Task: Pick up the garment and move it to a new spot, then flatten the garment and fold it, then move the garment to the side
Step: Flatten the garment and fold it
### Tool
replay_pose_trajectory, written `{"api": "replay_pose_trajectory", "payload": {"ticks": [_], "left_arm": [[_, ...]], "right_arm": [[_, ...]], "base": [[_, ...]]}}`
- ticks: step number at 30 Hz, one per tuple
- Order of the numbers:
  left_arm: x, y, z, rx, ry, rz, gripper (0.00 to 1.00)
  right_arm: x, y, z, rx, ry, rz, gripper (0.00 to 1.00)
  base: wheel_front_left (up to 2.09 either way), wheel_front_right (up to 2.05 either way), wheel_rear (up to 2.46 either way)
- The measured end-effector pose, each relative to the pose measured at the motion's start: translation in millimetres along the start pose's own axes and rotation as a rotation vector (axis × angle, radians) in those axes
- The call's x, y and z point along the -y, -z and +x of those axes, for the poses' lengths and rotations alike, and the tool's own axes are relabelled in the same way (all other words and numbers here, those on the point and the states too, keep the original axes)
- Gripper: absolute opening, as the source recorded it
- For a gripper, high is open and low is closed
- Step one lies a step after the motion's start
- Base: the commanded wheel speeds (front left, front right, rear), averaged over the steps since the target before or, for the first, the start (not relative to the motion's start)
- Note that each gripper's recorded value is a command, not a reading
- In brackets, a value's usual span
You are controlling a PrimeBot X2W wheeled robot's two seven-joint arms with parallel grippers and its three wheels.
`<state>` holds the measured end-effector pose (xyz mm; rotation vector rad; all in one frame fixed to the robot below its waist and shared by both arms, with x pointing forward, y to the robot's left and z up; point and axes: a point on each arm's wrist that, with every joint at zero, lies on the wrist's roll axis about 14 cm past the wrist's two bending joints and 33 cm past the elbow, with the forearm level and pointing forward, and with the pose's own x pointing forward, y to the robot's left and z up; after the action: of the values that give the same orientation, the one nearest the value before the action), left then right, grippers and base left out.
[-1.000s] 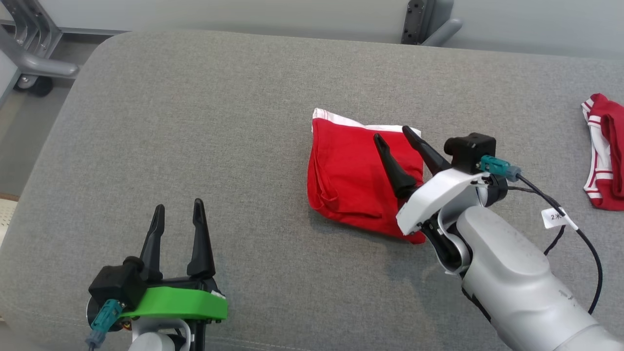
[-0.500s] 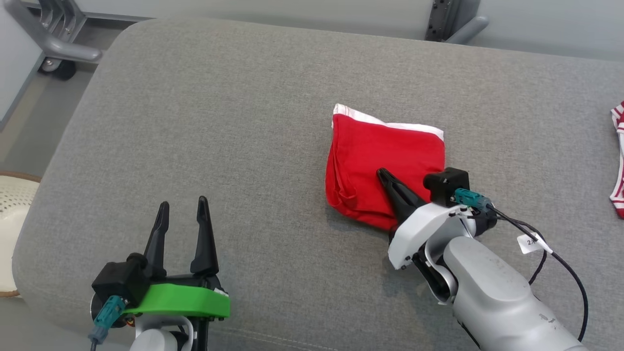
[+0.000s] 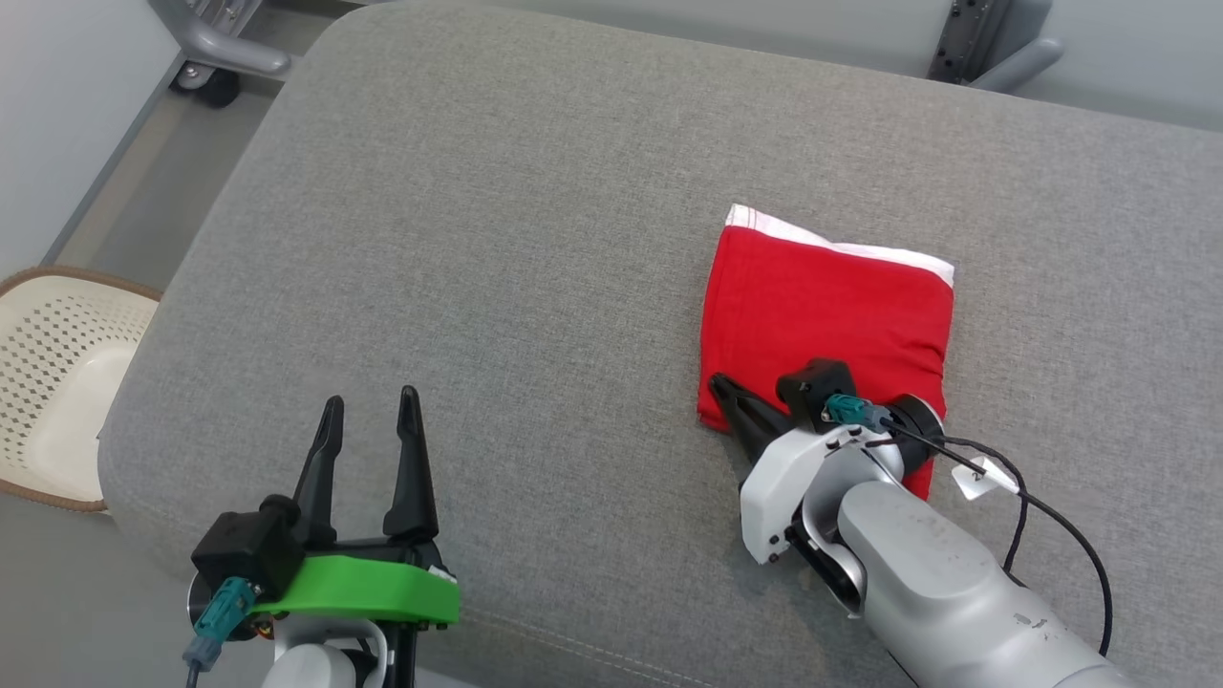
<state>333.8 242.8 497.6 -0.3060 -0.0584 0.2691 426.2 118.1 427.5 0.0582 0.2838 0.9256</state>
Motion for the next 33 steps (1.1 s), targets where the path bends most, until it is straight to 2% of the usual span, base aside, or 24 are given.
{"api": "replay_pose_trajectory", "payload": {"ticks": [9, 15, 18, 19, 20, 21, 27, 33], "left_arm": [[-5.9, -2.3, -3.7, 0.006, -0.019, 0.003, 1.00], [4.3, -0.5, 1.7, 0.004, 0.015, 0.000, 1.00], [11.2, -2.1, 5.4, 0.012, 0.038, 0.001, 1.00], [14.1, -2.2, 6.6, 0.014, 0.048, 0.004, 1.00], [17.5, -2.2, 7.7, 0.015, 0.059, 0.004, 1.00], [20.8, -2.8, 9.0, 0.018, 0.070, 0.003, 1.00], [41.3, -4.1, 16.2, 0.028, 0.136, -0.005, 1.00], [58.8, -6.9, 22.5, 0.042, 0.186, -0.010, 1.00]], "right_arm": [[-10.1, 9.4, 2.4, -0.043, -0.043, -0.076, 0.00], [-7.8, -26.5, -1.0, 0.069, -0.029, -0.091, 0.00], [2.0, -51.4, -8.0, 0.153, 0.011, -0.086, 0.42], [6.0, -58.8, -11.9, 0.180, 0.029, -0.082, 0.69], [11.3, -65.4, -16.4, 0.206, 0.050, -0.069, 0.91], [16.2, -71.3, -21.3, 0.230, 0.070, -0.061, 1.00], [53.2, -100.9, -61.2, 0.356, 0.223, -0.064, 1.00], [86.9, -112.7, -112.6, 0.438, 0.388, -0.071, 1.00]], "base": [[0.00, 0.00, 0.00], [0.00, 0.00, 0.00], [0.00, 0.00, 0.00], [0.00, 0.00, 0.00], [0.00, 0.00, 0.00], [0.00, 0.00, 0.00], [0.00, 0.00, 0.00], [0.00, 0.00, 0.00]]}}
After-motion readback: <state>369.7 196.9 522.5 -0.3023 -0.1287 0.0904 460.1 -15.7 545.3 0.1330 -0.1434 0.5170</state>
